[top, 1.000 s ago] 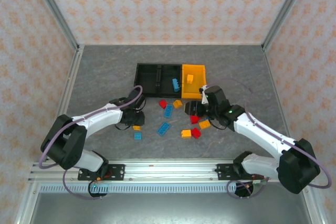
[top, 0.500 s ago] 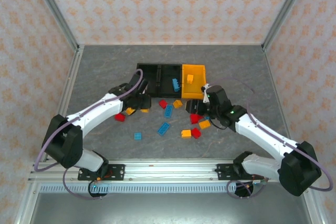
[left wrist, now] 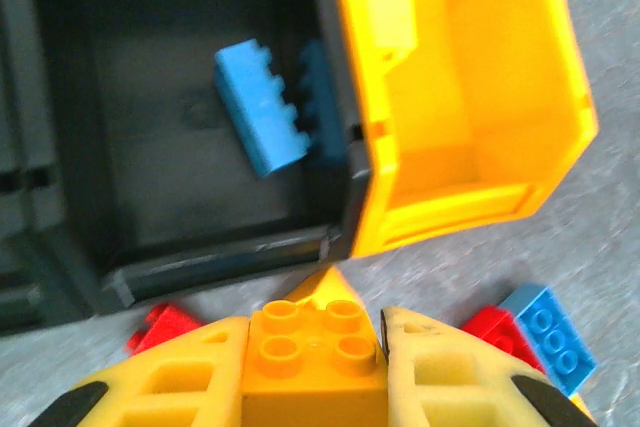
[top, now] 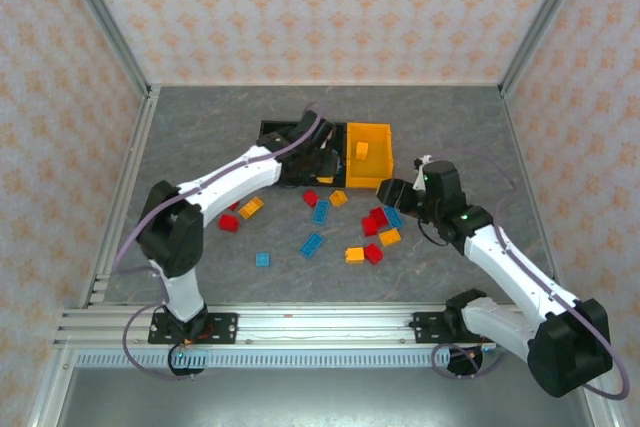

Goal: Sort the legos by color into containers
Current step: Place the lego in the container, then pick up the lego from the middle-left of the table.

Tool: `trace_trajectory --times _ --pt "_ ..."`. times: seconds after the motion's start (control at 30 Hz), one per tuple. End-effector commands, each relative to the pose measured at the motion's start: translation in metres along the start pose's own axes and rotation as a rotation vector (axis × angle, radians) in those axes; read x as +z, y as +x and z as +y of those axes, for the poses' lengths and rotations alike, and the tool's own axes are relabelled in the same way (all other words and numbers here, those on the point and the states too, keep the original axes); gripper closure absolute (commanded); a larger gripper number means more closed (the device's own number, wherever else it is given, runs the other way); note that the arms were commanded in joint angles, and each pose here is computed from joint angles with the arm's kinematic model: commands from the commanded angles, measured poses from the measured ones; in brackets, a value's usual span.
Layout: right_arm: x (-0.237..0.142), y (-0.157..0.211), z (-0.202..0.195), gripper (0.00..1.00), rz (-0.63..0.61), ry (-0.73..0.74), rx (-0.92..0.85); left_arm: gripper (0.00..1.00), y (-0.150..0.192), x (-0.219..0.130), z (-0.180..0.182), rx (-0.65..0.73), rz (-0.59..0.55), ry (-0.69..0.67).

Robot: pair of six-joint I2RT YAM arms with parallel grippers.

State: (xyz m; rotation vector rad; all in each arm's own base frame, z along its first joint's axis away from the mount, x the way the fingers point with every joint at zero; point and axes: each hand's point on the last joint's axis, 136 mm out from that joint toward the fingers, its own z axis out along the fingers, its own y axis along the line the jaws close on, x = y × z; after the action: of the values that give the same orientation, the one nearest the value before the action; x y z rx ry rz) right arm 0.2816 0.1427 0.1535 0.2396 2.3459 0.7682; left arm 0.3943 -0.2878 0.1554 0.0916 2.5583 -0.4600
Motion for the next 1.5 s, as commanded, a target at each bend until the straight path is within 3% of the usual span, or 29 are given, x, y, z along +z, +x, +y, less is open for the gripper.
trace_trajectory --times 0.0,0.27,0.5,0.8,0.9,1.13,1.47 --pt "-0.005 0.001 -0.016 0.35 -0.003 0.037 0.047 0.73 -0.020 0.006 -0.022 0.003 -0.023 0.016" --pt "-0.010 -0.002 -0.028 0.35 -0.032 0.058 0.072 0.73 -0.049 0.046 -0.059 0.027 -0.030 0.015" --pt "-0.017 -0.003 -0.031 0.35 -0.051 0.074 0.070 0.72 -0.046 0.084 -0.068 0.047 0.005 -0.019" --pt "-0.018 -0.001 -0.034 0.34 -0.056 0.079 0.076 0.64 -0.039 0.097 -0.068 0.082 0.005 -0.054" --pt "-0.018 -0.002 -0.034 0.34 -0.057 0.080 0.074 0.57 -0.041 0.096 -0.070 0.084 0.000 -0.047" --pt "-0.019 -0.003 -0.033 0.34 -0.052 0.085 0.070 0.54 -0.050 0.082 -0.077 0.087 -0.021 -0.025" --pt "-0.026 -0.014 -0.011 0.34 -0.067 0.049 -0.052 0.52 -0.051 0.004 -0.067 0.126 -0.105 -0.010"
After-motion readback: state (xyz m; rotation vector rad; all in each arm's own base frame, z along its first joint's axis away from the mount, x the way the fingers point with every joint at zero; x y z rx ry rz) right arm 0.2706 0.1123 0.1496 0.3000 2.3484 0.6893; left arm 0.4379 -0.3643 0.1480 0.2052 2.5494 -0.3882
